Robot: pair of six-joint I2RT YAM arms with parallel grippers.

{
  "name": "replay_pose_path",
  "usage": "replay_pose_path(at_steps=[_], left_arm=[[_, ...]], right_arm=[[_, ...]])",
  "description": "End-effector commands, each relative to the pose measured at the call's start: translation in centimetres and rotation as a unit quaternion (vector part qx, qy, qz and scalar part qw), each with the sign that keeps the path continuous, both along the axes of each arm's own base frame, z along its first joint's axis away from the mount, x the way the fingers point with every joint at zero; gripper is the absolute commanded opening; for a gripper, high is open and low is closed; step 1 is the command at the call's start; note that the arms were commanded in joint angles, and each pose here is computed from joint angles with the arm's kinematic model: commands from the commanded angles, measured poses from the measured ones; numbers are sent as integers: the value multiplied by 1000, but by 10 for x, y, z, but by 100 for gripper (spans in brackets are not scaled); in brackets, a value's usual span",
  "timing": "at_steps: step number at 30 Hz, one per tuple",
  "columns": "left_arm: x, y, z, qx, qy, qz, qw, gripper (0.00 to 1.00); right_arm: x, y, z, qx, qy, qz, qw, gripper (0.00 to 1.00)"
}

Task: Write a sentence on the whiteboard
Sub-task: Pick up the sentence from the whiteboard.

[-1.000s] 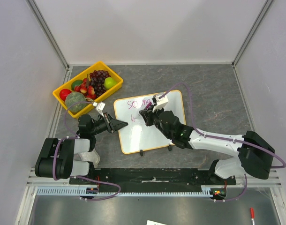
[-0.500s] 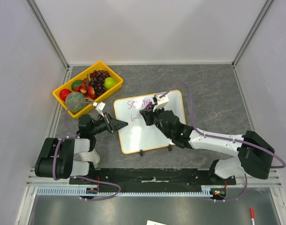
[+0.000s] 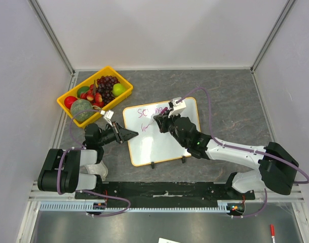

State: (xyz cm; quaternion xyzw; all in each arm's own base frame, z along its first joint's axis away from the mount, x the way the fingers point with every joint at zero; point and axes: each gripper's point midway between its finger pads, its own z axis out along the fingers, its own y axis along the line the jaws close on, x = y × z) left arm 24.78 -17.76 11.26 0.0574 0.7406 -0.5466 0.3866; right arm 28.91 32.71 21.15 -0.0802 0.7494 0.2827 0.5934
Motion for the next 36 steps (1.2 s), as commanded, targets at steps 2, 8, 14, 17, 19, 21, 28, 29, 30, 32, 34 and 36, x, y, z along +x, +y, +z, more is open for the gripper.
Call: replay_pose_path(at_steps=[2,8,14,17,19,21,28,29,30,32,34,36], left_arm=[[7,2,-4,23,-29,4,999,2],[7,2,-4,23,-30,4,999,2],[8,2,-4,23,-31,5,999,2],[7,2,-4,23,-30,4,999,2],[7,2,-4,23,-28,4,999,2],[7,1,-4,23,-30,3,999,2],[7,2,-4,24,-30,4,999,2],[8,2,-4,24,-30,5,999,2],[7,2,-4,24,-30,4,999,2],[7,2,-4,24,-30,4,999,2],[7,1,-4,23,-30,3,999,2],[7,2,-4,24,-30,4,999,2]], right_arm=[[8,0,14,10,-8,-8,1000,0],[3,7,11,18,-4,13,1000,0],[4,9,13,23,-5,14,1000,0],[3,13,14,26,-6,23,999,0],[2,16,12,22,-6,29,999,0],[1,16,8,19,-1,33,999,0],[-6,9,-9,6,15,35,999,0],[-6,8,-11,3,17,34,999,0],[-7,7,-13,2,19,35,999,0],[-9,6,-19,-3,24,37,999,0],[-11,5,-23,-6,28,39,999,0],[-12,3,-27,-7,31,38,999,0]])
